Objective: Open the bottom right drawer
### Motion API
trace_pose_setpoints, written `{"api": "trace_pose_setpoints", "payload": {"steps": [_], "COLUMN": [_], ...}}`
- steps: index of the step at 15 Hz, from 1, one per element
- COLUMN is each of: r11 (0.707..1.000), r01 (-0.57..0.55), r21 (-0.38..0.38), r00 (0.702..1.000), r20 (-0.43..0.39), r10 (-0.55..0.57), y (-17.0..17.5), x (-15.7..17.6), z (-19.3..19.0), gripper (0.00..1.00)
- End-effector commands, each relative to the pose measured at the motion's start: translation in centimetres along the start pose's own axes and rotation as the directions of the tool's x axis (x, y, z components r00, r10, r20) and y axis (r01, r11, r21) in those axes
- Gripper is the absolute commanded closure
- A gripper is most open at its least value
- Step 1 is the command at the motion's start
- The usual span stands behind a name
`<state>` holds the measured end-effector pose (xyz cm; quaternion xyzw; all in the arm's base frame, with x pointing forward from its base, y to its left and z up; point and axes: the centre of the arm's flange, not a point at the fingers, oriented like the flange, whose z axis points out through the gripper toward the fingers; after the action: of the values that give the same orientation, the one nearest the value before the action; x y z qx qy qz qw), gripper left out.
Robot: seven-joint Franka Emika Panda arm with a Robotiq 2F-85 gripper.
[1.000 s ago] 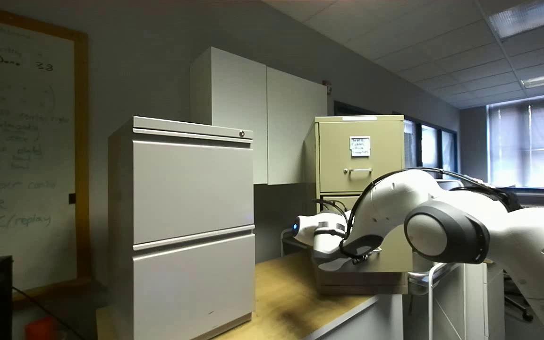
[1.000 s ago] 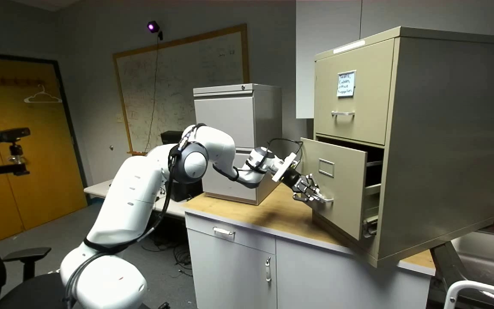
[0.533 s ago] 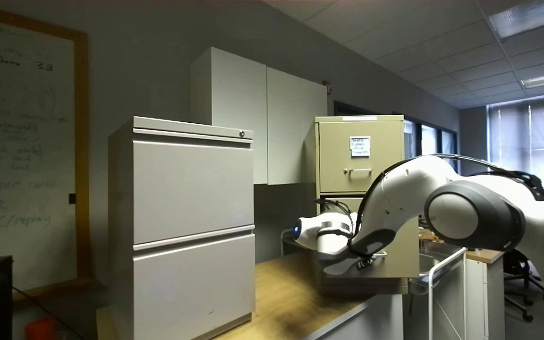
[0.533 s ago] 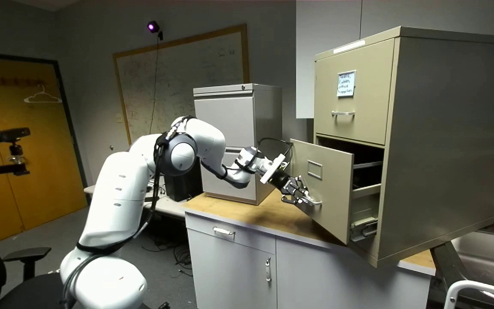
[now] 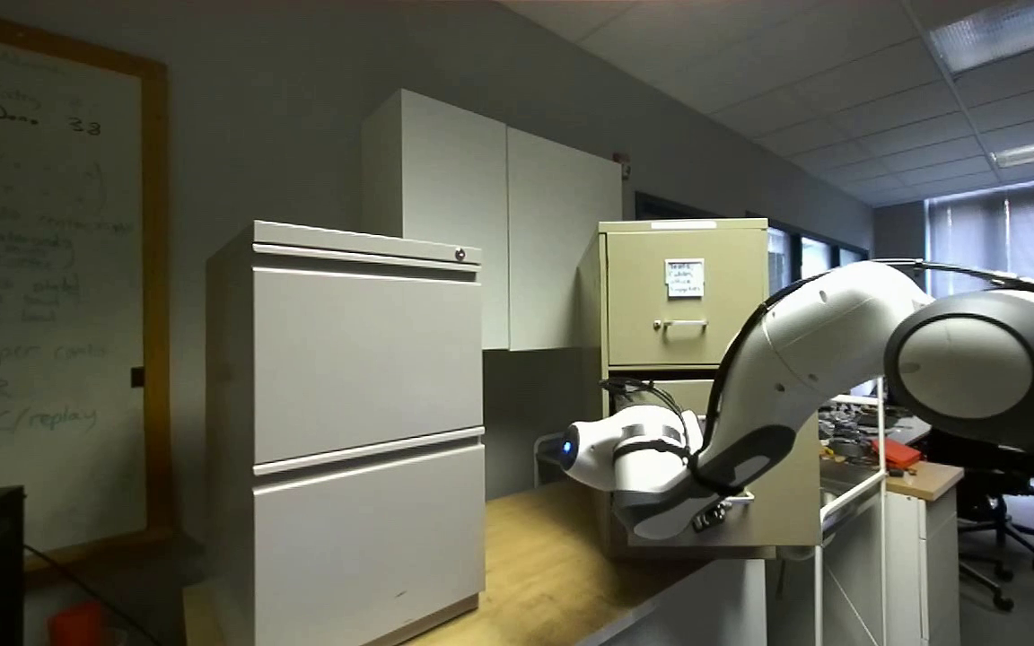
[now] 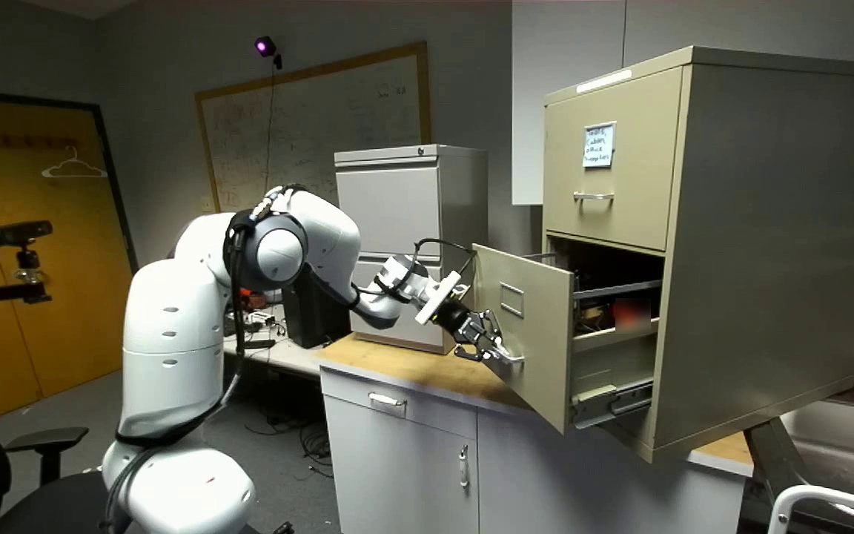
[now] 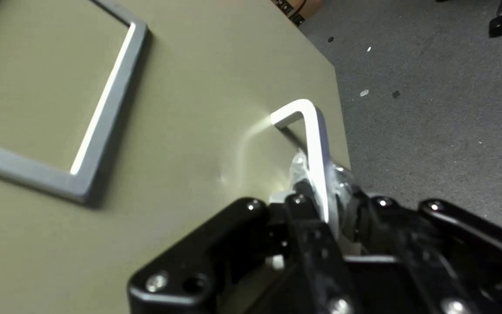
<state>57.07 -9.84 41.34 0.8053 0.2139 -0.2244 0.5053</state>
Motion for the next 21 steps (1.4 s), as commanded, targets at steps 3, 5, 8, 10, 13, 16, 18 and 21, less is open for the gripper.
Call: {"api": "trace_pose_setpoints", "payload": {"steps": [3, 5, 8, 10, 13, 16, 18, 21], "r11": [0.993, 0.992, 0.991, 0.988, 0.978, 0.969, 0.962, 0.952], "r01": [0.045, 0.049, 0.054, 0.063, 0.077, 0.095, 0.107, 0.118], "r21": [0.112, 0.117, 0.119, 0.144, 0.193, 0.227, 0.250, 0.284], "r00": [0.995, 0.995, 0.995, 0.991, 0.982, 0.978, 0.975, 0.974], "r20": [0.087, 0.080, 0.075, 0.107, 0.154, 0.158, 0.161, 0.155], "r10": [-0.054, -0.059, -0.063, -0.079, -0.108, -0.133, -0.151, -0.167], "y": [-6.1, -6.5, -6.8, -7.2, -7.8, -8.0, -8.1, -7.7], "x": [-5.0, -5.4, -5.9, -6.3, -6.8, -6.7, -6.9, -7.4], "z": [1.6, 1.2, 0.9, 1.4, 1.9, 1.9, 1.9, 1.4], "gripper": [0.96, 0.96, 0.60, 0.49, 0.25, 0.02, 0.00, 0.00]}}
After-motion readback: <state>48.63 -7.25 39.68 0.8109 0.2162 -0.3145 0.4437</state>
